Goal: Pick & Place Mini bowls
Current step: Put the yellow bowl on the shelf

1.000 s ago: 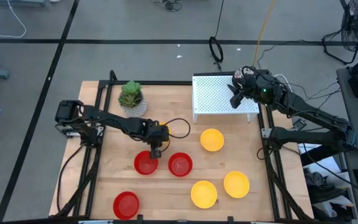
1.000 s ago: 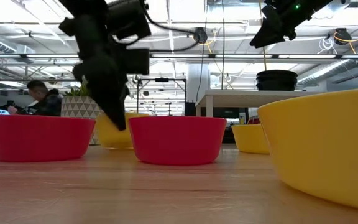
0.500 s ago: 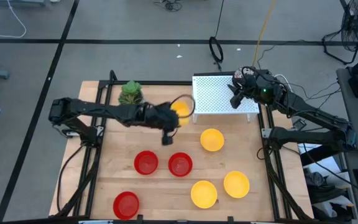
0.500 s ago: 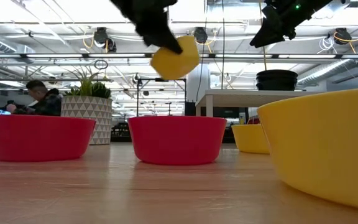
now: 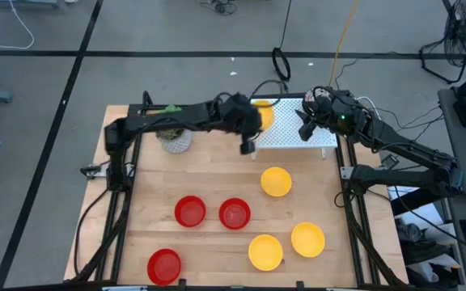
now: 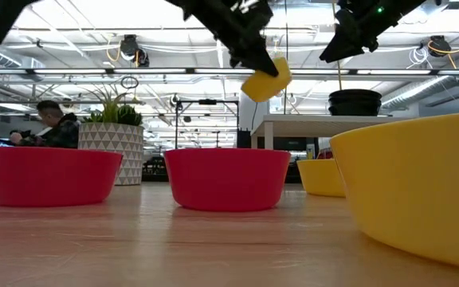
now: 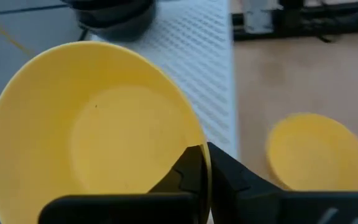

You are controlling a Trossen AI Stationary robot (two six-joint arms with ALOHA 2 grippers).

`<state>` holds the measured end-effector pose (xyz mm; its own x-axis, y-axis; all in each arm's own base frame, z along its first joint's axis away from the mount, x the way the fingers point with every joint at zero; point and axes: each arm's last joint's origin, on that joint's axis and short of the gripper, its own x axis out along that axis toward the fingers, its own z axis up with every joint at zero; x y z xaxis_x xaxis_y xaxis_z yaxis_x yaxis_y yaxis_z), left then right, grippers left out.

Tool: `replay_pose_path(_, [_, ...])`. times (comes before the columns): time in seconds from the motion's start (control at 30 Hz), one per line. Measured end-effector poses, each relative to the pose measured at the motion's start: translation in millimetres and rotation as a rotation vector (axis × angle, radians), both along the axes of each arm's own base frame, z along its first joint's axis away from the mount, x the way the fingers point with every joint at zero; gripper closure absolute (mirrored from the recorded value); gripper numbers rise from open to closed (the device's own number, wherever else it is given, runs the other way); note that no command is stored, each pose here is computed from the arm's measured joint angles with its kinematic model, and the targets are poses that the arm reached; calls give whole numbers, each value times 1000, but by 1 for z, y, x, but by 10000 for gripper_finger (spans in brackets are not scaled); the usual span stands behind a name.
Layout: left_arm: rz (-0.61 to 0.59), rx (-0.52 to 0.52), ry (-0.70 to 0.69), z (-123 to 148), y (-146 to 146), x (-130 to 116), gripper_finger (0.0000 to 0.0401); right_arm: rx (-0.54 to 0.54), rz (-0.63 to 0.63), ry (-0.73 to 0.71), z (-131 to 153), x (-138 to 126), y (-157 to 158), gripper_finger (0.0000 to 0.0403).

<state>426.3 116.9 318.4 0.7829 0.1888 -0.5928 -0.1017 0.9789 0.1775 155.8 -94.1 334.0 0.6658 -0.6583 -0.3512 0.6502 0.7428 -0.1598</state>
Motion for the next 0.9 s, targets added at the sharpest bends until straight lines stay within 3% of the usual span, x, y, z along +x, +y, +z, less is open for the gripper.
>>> replay_pose_path(0.4, [24, -25, 4, -23, 43, 19, 395, 1, 0, 1, 0, 0, 0, 234])
replay_pose_path(0.9, [24, -15, 22, -30, 51, 19, 391, 1, 0, 2, 0, 0, 0, 234])
